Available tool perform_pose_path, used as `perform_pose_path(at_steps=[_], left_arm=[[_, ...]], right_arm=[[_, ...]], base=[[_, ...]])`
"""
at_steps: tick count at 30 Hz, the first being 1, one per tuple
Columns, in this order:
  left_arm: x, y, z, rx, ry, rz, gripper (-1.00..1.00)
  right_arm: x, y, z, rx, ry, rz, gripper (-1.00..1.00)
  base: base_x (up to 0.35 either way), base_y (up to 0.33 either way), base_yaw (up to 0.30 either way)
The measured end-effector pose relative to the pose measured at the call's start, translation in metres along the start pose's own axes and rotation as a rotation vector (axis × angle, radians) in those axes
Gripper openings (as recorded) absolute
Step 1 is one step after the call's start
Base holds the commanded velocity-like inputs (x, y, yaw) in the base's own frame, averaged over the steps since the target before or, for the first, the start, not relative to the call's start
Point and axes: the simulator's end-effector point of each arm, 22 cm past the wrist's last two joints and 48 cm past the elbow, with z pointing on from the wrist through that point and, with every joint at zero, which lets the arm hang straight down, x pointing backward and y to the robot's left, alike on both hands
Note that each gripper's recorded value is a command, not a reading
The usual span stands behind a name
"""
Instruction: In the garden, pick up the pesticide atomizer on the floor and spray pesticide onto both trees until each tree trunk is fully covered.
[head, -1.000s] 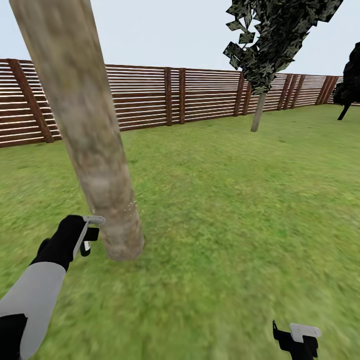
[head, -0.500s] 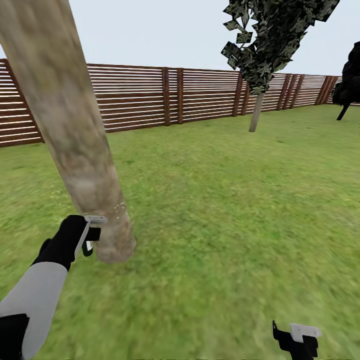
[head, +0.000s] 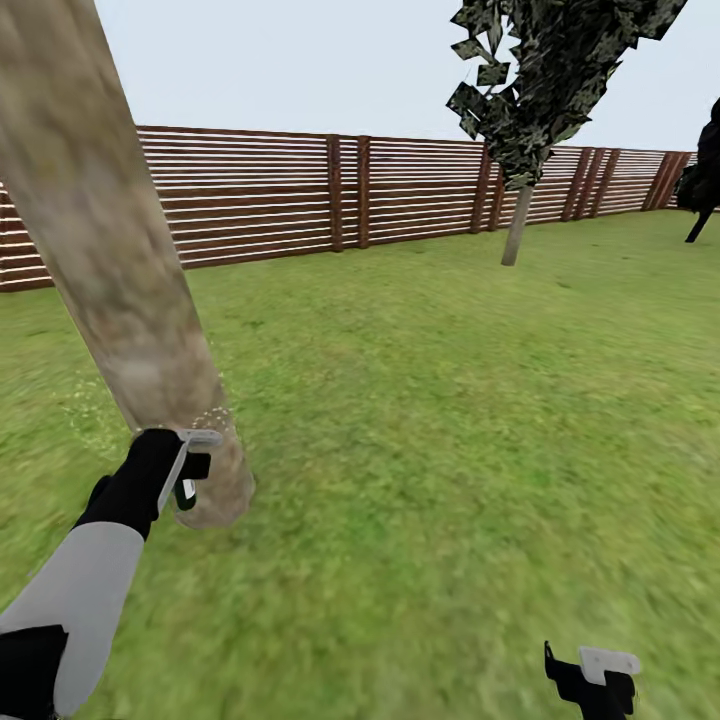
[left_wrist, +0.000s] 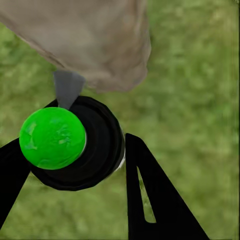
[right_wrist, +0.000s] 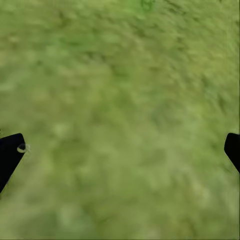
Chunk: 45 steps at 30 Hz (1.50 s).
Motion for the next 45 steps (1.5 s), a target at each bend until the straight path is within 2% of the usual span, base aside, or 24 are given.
perform_pose_path(at_steps=[3,7,8,9,11,12,13,14,17,19,22,23,24,25,26,29,35,45], left_arm=[[-0.003,-0.009,-0.001,0.008,-0.004,0.007,-1.0],[-0.006,0.004,-0.002,-0.012,-0.003,0.0,-1.0],[-0.004,0.018,-0.002,-0.031,0.0,-0.01,-1.0],[-0.001,0.041,-0.001,-0.049,0.004,-0.05,-1.0],[0.002,0.065,0.0,-0.064,0.009,-0.099,-1.0],[0.003,0.08,-0.001,-0.085,0.009,-0.108,-1.0],[0.003,0.086,-0.002,-0.09,0.009,-0.114,-1.0],[0.002,0.079,-0.002,-0.074,0.007,-0.117,-1.0],[-0.017,0.024,-0.009,0.007,0.0,-0.109,-1.0],[-0.04,0.01,-0.02,0.022,-0.027,-0.104,-1.0],[-0.049,0.031,-0.024,-0.014,-0.038,-0.107,-1.0],[-0.048,0.048,-0.024,-0.036,-0.038,-0.115,-1.0],[-0.045,0.079,-0.024,-0.069,-0.037,-0.135,-1.0],[-0.041,0.095,-0.024,-0.101,-0.031,-0.129,-1.0],[-0.04,0.091,-0.023,-0.085,-0.03,-0.136,-1.0],[-0.037,0.089,-0.021,-0.095,-0.026,-0.117,-1.0],[-0.037,0.087,-0.021,-0.088,-0.028,-0.123,-1.0],[-0.037,0.086,-0.021,-0.084,-0.026,-0.126,-1.0]], right_arm=[[0.0,0.0,0.0,0.0,0.0,0.0,1.0],[0.0,-0.001,0.0,0.001,0.0,-0.001,1.0],[0.0,-0.001,0.0,0.001,0.0,-0.001,1.0],[0.0,-0.001,0.0,0.0,0.0,-0.001,1.0],[0.0,0.0,0.0,0.0,0.0,-0.001,1.0],[0.0,0.0,0.0,0.0,0.0,-0.001,1.0],[0.0,-0.001,0.0,0.001,0.0,-0.001,1.0],[0.0,-0.001,0.0,0.001,0.0,-0.001,1.0],[0.0,0.0,0.0,0.0,0.0,0.0,1.0],[0.0,-0.001,0.0,0.001,0.0,0.0,1.0],[0.0,-0.001,0.0,0.002,0.001,0.0,1.0],[0.0,-0.001,0.0,0.002,0.001,0.0,1.0],[0.0,-0.001,0.0,0.002,0.001,0.0,1.0],[0.0,-0.001,0.0,0.002,0.0,0.0,1.0],[0.0,-0.001,0.0,0.002,0.001,0.0,1.0],[0.0,-0.001,0.0,0.002,0.0,0.0,1.0],[0.0,-0.001,0.0,0.002,0.0,0.0,1.0],[0.0,-0.001,0.0,0.002,0.0,0.0,1.0]], base=[[0.064,-0.051,0.275],[0.004,-0.003,0.139],[0.0,0.0,0.012],[0.0,0.0,0.005],[0.0,0.0,0.002],[0.0,0.0,0.0],[0.0,0.0,0.005],[0.0,0.0,0.097],[0.0,0.0,0.22],[0.0,0.0,0.073],[0.0,0.0,0.01],[0.0,0.0,0.001],[0.0,0.0,0.0],[0.0,0.0,0.0],[0.0,0.0,0.0],[0.103,-0.066,0.0],[0.189,-0.186,0.0],[0.002,-0.274,0.0]])
